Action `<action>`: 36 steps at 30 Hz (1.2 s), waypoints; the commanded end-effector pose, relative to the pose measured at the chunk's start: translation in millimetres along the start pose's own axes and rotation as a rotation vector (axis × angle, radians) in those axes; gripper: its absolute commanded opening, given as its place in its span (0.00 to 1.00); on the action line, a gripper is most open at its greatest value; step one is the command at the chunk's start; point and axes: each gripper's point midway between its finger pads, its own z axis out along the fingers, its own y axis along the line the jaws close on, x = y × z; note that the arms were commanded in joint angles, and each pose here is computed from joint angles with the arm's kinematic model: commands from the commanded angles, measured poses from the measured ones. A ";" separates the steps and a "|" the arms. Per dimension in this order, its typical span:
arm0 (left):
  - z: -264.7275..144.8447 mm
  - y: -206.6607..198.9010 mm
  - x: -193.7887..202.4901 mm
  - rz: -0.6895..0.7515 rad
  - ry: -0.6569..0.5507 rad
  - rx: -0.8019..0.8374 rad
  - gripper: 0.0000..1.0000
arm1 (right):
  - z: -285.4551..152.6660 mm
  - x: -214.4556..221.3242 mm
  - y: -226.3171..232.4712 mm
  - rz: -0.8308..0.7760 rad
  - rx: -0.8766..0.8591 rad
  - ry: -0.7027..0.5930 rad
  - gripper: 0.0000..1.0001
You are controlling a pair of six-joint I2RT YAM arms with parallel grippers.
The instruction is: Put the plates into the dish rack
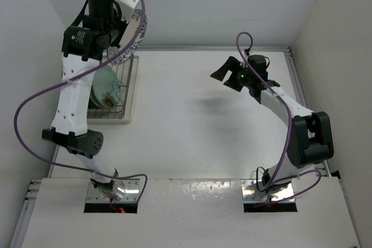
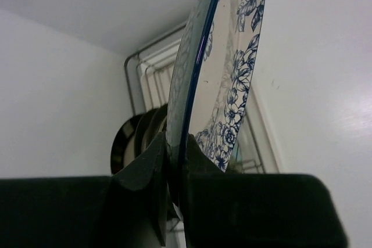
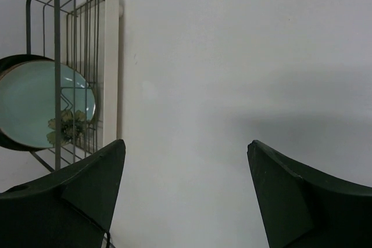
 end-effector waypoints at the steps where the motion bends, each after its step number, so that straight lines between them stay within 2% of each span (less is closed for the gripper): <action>1: -25.5 31.4 25.9 -0.004 0.100 -0.176 0.00 | 2.0 -10.4 10.9 -0.026 -0.011 -0.027 0.86; 4: -16.0 32.9 64.7 -0.012 0.220 -0.192 0.00 | 5.0 -6.4 5.2 -0.008 0.000 -0.018 0.86; 8: -19.4 69.3 78.9 -0.057 0.260 -0.329 0.00 | 10.1 -4.1 6.1 -0.006 -0.010 0.002 0.86; 10: -18.2 75.4 84.1 -0.076 0.269 -0.346 0.00 | 11.0 -3.6 5.8 -0.006 -0.010 0.007 0.86; 12: -9.4 74.9 91.8 -0.097 0.279 -0.314 0.00 | 11.2 -5.5 5.8 -0.014 -0.010 0.002 0.86; 17: 18.0 42.5 124.4 -0.166 0.325 -0.117 0.00 | 8.0 -7.9 -3.3 -0.018 0.014 0.002 0.86; 20: 21.2 48.5 132.0 -0.195 0.337 -0.116 0.00 | 5.9 -7.5 -7.2 -0.015 0.023 -0.001 0.86; 24: 16.6 62.4 118.1 -0.207 0.297 -0.146 0.00 | 4.4 -7.8 -12.7 -0.008 0.035 -0.003 0.86; 27: 18.3 59.6 123.6 -0.195 0.323 -0.133 0.00 | 5.3 -9.3 -13.3 -0.001 0.038 -0.007 0.86; 33: 33.2 41.0 187.5 -0.186 0.517 -0.141 0.00 | 7.4 -13.7 -12.2 0.001 0.036 -0.016 0.86; 36: 29.6 47.3 191.7 -0.199 0.510 -0.185 0.00 | 7.0 -14.4 -12.0 0.003 0.038 -0.018 0.86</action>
